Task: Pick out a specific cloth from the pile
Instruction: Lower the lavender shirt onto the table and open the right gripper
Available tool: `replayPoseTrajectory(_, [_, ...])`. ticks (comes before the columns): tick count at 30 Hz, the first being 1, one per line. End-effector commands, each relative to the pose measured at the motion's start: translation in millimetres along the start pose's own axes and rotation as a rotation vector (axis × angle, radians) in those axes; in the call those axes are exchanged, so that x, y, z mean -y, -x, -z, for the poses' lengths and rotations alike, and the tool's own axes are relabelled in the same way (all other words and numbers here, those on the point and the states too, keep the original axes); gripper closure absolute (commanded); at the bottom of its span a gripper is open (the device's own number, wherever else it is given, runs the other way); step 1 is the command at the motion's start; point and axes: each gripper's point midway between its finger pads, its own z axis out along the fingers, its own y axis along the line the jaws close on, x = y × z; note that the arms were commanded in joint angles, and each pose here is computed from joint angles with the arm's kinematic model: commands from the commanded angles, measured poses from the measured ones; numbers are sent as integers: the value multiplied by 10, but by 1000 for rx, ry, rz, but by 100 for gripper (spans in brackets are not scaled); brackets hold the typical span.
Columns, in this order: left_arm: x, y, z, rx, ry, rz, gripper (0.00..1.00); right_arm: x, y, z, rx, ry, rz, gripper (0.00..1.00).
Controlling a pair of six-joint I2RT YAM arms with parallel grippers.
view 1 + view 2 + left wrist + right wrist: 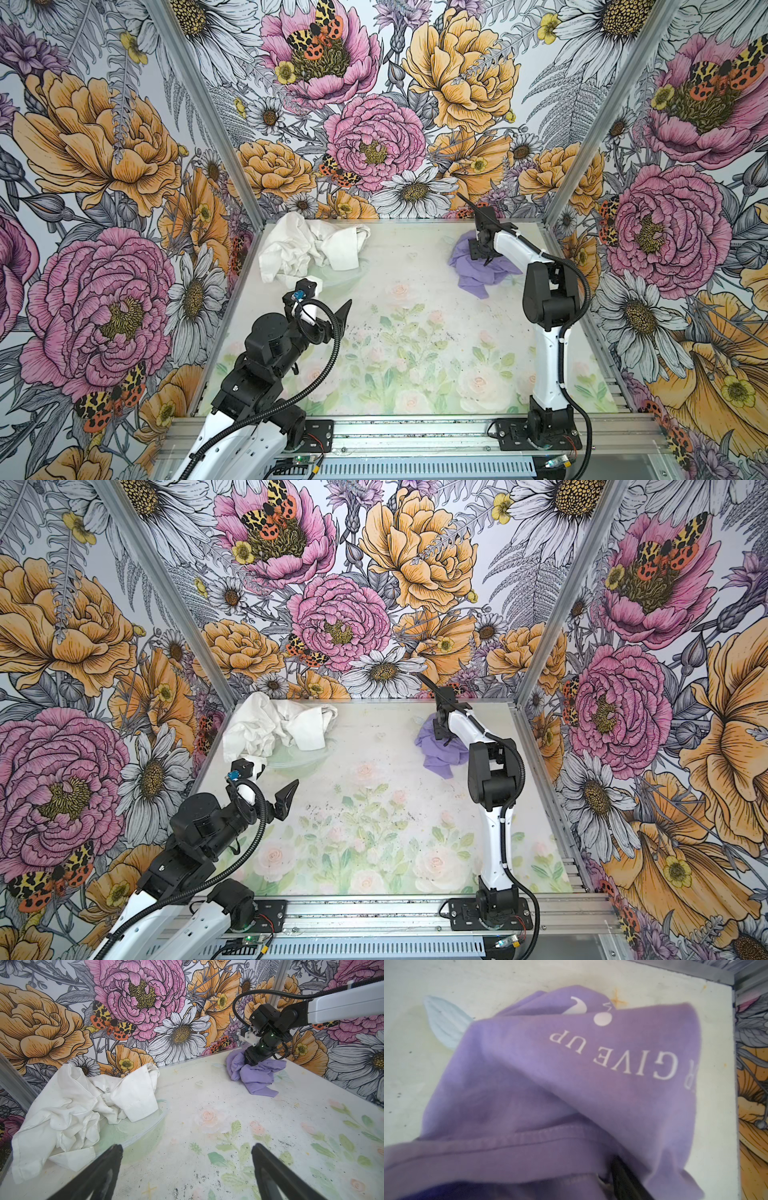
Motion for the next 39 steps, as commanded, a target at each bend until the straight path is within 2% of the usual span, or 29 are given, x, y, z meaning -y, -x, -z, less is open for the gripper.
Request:
replayPoseTrajectory(1, [-24, 31, 4, 24, 12, -10, 1, 374, -51, -94, -37, -72, -40, 45])
replayPoseTrajectory(6, [-34, 30, 1, 23, 14, -7, 1, 521, -102, -149, -56, -42, -80, 53])
replayPoseTrajectory(17, [-45, 34, 1, 25, 16, -4, 1, 369, -107, -230, -74, 49, -108, 62])
replayPoseTrajectory(33, [-43, 39, 12, 29, 15, -3, 1, 49, -610, -464, -286, 176, -43, 62])
replayPoseTrajectory(39, [-43, 40, 18, 31, 15, -3, 1, 4, -631, -447, -304, 194, -32, 59])
